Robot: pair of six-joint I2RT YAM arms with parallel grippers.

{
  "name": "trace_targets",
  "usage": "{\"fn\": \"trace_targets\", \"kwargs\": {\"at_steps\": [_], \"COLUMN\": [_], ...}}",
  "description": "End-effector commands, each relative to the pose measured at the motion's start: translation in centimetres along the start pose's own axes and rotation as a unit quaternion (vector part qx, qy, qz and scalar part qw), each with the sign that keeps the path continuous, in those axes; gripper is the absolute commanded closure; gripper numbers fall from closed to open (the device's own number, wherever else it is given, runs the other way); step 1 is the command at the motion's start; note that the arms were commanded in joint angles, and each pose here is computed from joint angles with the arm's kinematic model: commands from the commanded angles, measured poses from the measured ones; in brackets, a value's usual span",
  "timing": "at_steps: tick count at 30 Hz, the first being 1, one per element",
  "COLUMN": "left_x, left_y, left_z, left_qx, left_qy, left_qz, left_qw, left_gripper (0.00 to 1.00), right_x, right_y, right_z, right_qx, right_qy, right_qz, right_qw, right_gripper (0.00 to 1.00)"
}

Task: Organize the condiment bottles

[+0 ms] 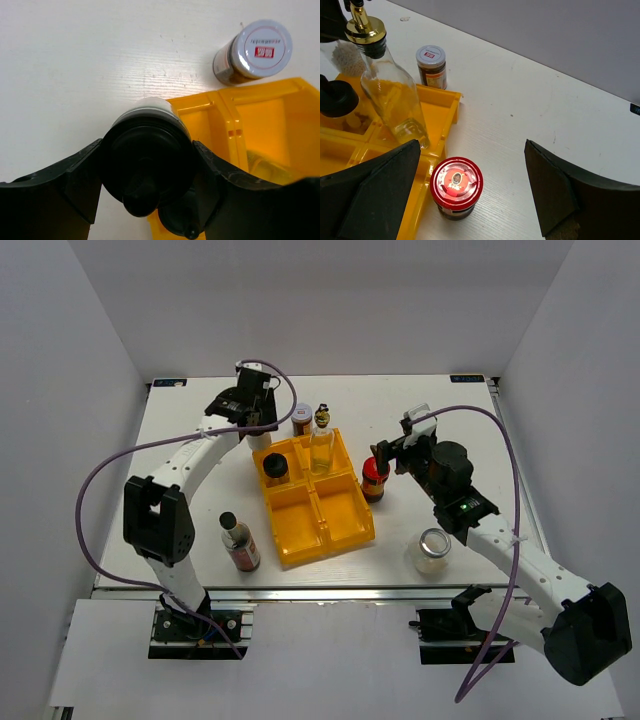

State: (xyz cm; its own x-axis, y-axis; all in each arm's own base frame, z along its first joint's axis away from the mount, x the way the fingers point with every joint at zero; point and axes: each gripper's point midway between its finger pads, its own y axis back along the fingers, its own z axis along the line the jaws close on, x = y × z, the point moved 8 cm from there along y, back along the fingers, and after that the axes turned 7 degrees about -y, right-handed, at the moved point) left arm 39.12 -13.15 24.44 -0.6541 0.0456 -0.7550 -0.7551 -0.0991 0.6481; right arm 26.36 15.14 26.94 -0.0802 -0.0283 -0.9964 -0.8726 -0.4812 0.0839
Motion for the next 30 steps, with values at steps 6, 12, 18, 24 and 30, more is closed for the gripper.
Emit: {"fn": "trace_targets", "kwargs": {"at_steps": [6,12,18,24,30], "left_x": [-0.3,0.2,-0.7,0.2,3.3], "left_y": [-0.3,-1.3,-1.0,-1.7,-2.2], "left_z": [-1.3,-2.0,-2.6,-2.7,-2.3], "left_qx": [0.073,0.094,0.13,0.129,0.119], "left_qy": [-0.034,-0.033,-0.039,-0.052,-0.05], "left_qz": [-0.008,0.002,-0.017,-0.004,0.029], "left_qw": [0.997,0.995,0.991,0.99,0.991], "left_gripper": [0.88,0.88,0.89,0.89,0.87], "right_x": [-1.4,-1.2,-0.7,-0.5,-1.2], "right_y": [-0.8,-1.7,-1.9,-2.1,-2.9], "right_z": [-0.9,-1.2,-1.6,-1.9,-2.9], "right_qx": [0.022,0.02,0.022,0.025,0.038], "right_qy": [0.011,0.009,0.004,0.001,0.001], "right_qz": [-0.015,-0.006,0.001,0.002,-0.004], "right_qw": [1.0,1.0,1.0,1.0,0.999], "right_gripper": [0.11,0.11,0.11,0.11,0.11]}}
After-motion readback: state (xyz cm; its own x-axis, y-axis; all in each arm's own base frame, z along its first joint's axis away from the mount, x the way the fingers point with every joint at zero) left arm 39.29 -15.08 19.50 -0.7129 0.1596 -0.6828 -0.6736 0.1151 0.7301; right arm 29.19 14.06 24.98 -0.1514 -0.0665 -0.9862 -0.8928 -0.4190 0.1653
